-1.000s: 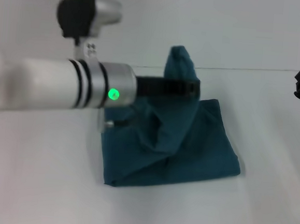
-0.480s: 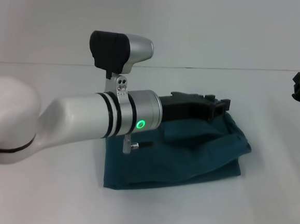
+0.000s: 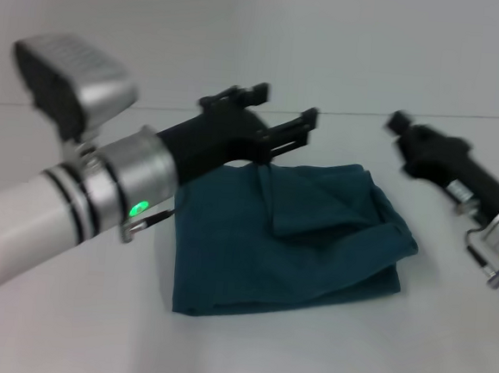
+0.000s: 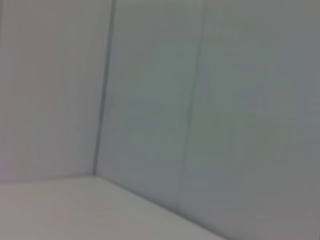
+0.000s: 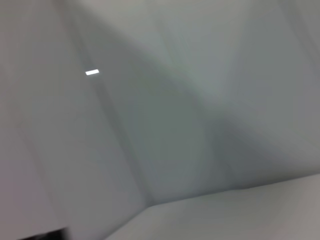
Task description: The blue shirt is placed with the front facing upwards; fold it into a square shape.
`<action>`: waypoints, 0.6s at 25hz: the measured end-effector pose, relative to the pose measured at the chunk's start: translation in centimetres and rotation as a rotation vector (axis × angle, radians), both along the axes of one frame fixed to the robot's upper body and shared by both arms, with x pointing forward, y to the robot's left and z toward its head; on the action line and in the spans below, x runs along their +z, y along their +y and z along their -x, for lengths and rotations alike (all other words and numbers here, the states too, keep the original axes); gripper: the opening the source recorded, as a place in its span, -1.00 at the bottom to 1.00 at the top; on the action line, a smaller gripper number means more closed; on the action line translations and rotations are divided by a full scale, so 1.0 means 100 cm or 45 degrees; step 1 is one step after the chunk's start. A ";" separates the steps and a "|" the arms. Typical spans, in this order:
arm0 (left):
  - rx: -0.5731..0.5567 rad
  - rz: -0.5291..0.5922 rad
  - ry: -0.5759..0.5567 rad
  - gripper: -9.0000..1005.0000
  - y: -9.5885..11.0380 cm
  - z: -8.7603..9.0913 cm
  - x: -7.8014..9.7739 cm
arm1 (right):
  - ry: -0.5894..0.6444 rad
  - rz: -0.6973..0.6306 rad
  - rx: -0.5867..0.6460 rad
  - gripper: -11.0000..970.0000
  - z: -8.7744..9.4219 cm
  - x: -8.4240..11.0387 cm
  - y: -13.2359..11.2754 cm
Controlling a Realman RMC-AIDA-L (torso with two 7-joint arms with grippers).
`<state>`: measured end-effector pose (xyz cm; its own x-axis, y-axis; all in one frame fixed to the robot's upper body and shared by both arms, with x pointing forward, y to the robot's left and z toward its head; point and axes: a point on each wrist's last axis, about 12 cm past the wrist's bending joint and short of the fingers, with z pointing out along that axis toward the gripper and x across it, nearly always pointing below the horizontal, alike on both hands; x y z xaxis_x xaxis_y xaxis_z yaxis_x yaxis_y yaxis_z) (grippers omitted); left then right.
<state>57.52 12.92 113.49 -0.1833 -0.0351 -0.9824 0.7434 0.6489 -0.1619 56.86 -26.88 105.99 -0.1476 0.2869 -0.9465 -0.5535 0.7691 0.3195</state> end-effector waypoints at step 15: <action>0.098 0.186 0.066 0.91 0.046 0.011 -0.030 | 0.198 0.278 0.299 -0.87 0.050 -0.047 0.011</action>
<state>56.46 17.54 110.53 -0.2251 -0.1924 -0.9551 0.6808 0.6703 -0.2955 51.82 -25.80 101.33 -0.3327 0.0218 -0.9428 -0.6809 0.6861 0.2562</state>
